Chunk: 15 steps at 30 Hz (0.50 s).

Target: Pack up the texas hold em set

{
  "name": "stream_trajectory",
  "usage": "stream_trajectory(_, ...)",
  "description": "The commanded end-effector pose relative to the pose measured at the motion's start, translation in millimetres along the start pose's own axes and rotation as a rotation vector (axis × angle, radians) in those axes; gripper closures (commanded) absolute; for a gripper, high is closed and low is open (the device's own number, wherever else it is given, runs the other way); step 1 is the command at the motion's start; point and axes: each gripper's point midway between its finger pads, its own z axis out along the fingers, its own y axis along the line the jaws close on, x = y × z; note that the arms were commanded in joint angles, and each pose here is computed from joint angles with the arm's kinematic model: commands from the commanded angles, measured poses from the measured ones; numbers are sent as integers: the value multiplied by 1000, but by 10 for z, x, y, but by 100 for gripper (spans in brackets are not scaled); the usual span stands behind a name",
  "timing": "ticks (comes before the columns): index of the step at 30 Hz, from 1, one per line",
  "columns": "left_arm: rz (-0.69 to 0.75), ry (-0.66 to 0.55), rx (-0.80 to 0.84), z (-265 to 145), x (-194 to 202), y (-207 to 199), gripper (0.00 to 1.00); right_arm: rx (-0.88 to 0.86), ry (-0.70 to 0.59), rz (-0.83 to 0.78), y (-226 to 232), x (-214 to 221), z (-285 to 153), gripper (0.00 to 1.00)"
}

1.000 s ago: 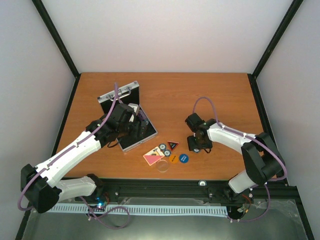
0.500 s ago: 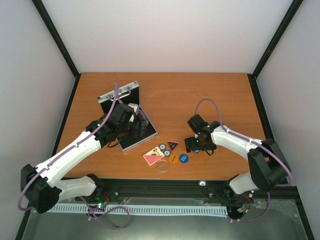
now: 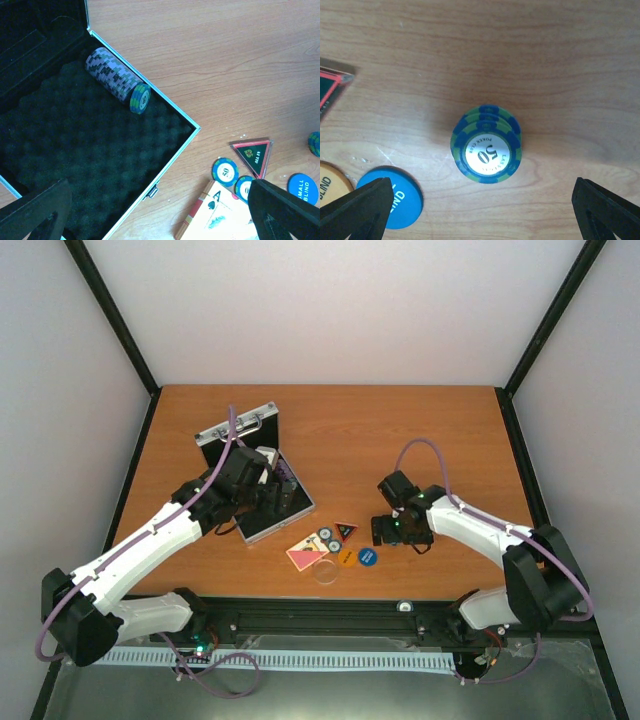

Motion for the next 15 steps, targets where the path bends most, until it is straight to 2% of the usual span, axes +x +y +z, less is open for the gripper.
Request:
stream_trajectory(1,-2,-42,8,-74,-128,-31,0,8,66,99,-70,201,100,0)
stream_trajectory(5,-3,-41,10,-60,-105,-27,0,61,50,171,-200,268,100,0)
stream_trajectory(12,-3,-37,14,-29,-89,-34,0,205,-17,230,-458,143,41,0)
stream_trajectory(15,-2,-36,11,-40,-82,-27,0,210,-37,255,-493,95,41,0)
